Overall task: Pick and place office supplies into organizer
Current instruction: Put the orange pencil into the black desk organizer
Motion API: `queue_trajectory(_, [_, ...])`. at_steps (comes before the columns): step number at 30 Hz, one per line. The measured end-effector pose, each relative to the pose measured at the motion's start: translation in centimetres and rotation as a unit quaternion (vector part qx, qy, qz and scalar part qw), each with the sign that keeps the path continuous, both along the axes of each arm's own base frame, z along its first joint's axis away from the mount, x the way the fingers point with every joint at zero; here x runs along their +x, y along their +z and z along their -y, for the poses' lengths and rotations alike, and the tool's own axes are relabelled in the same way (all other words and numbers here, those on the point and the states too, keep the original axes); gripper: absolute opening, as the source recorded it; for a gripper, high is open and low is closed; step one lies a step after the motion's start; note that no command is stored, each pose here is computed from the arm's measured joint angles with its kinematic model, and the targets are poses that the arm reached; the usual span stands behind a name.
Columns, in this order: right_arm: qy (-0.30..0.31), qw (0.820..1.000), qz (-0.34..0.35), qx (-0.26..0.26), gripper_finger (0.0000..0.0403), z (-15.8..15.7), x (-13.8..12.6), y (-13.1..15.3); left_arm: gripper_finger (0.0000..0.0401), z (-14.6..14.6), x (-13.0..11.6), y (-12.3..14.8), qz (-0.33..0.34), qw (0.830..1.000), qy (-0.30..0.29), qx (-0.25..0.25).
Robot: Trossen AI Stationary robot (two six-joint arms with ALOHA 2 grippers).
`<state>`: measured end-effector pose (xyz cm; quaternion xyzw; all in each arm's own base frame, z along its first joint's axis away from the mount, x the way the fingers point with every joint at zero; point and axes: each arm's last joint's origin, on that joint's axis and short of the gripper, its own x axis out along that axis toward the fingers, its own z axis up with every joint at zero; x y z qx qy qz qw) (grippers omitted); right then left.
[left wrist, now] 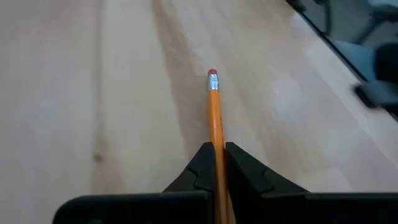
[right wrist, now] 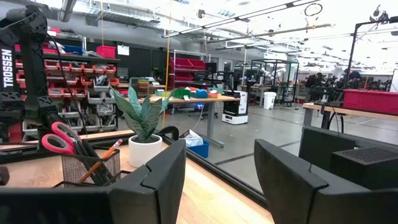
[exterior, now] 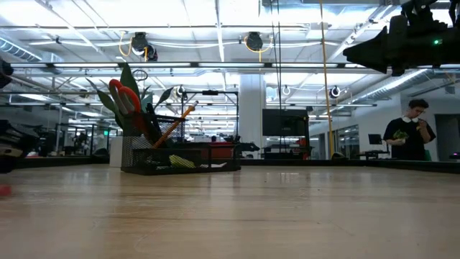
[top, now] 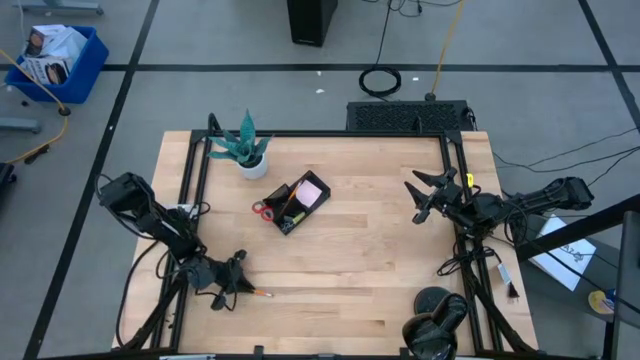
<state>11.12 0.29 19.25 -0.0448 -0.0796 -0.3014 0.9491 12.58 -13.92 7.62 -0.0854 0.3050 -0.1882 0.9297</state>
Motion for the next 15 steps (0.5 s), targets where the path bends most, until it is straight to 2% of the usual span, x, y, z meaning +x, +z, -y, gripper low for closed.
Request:
queue_trajectory(5, [0.0, 1.0, 0.0, 0.0, 0.0183, 0.0, 0.0, 0.0, 0.0007, -0.09, 0.09, 0.06, 0.009, 1.0, 0.024, 0.0])
queue_trajectory(11, [0.0, 1.0, 0.0, 0.0, 0.0183, 0.0, 0.0, -0.01, 0.0035, 0.02, 0.33, 0.49, 0.024, 0.998, 0.044, -0.029])
queue_trajectory(15, [0.0, 1.0, 0.0, 0.0, 0.0183, 0.0, 0.0, -0.01, 0.003, 0.21, 0.53, 0.98, 0.042, 0.996, 0.053, -0.055])
